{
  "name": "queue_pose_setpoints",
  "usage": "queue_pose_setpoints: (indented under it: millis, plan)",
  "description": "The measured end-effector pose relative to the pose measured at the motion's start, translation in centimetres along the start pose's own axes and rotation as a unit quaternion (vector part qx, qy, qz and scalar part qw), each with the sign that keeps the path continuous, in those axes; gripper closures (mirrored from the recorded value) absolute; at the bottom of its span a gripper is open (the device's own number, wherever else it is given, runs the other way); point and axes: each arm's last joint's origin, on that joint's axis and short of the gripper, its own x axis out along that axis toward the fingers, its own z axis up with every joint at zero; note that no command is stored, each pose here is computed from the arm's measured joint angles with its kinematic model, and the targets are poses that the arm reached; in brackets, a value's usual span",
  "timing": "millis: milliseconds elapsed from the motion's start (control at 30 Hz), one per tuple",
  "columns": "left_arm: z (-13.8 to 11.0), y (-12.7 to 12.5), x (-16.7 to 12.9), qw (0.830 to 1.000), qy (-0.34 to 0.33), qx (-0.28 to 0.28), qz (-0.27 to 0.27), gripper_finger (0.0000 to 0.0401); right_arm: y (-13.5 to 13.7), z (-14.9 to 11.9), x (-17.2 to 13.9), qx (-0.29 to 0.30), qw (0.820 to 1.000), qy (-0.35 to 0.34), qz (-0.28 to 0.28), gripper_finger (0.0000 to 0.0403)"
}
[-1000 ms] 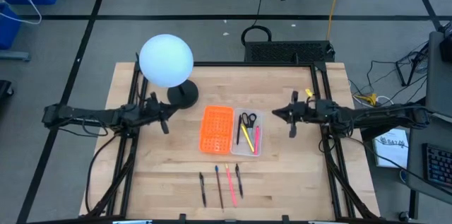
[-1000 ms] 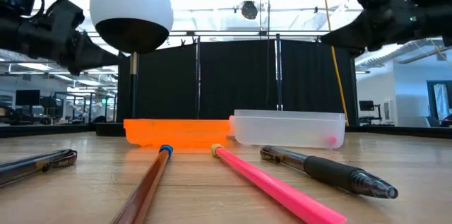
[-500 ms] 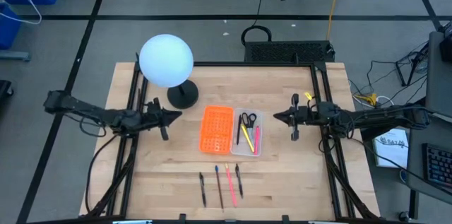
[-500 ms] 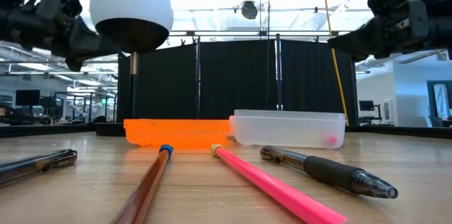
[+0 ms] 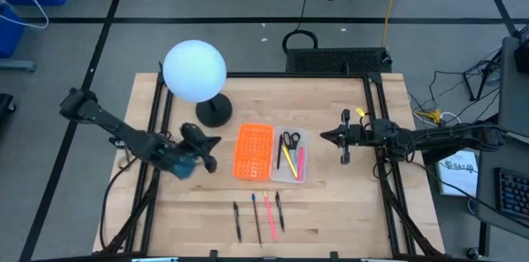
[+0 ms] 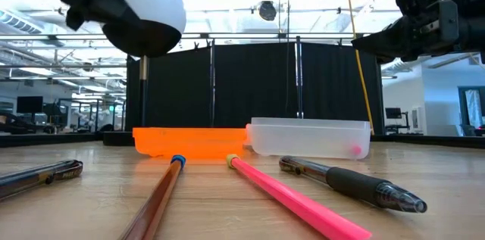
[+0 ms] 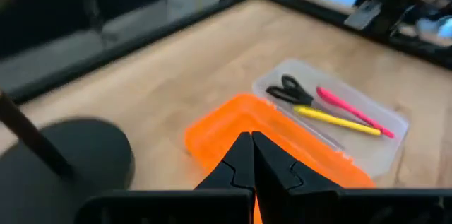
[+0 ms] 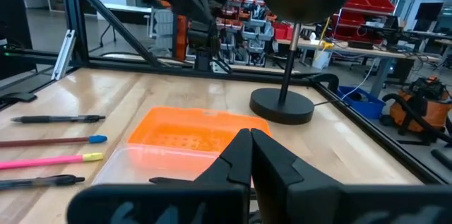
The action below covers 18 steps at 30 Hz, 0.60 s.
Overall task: Pick & place school supplies into a supply box
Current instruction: Put the left black pen into the orange supply box
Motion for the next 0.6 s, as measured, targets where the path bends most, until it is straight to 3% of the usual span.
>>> queue_pose_setpoints:
  millis: [167, 367, 600]
  plan:
    - [0.2, -4.8, 1.2, 0.992, 0.116, -0.029, 0.035, 0.0400, 0.0, 0.0, 0.0, -0.004, 1.000, 0.002, 0.000, 0.0403]
    - [-1.5, -10.6, 2.8, 0.952, 0.272, -0.067, 0.125, 0.0400, 0.1, -0.3, 0.0, -0.028, 0.999, 0.014, 0.013, 0.0403]
    - [-4.6, -16.7, 3.2, 0.914, 0.333, -0.131, 0.193, 0.0400, 0.6, 0.2, -0.1, -0.051, 0.994, -0.024, 0.099, 0.0403]
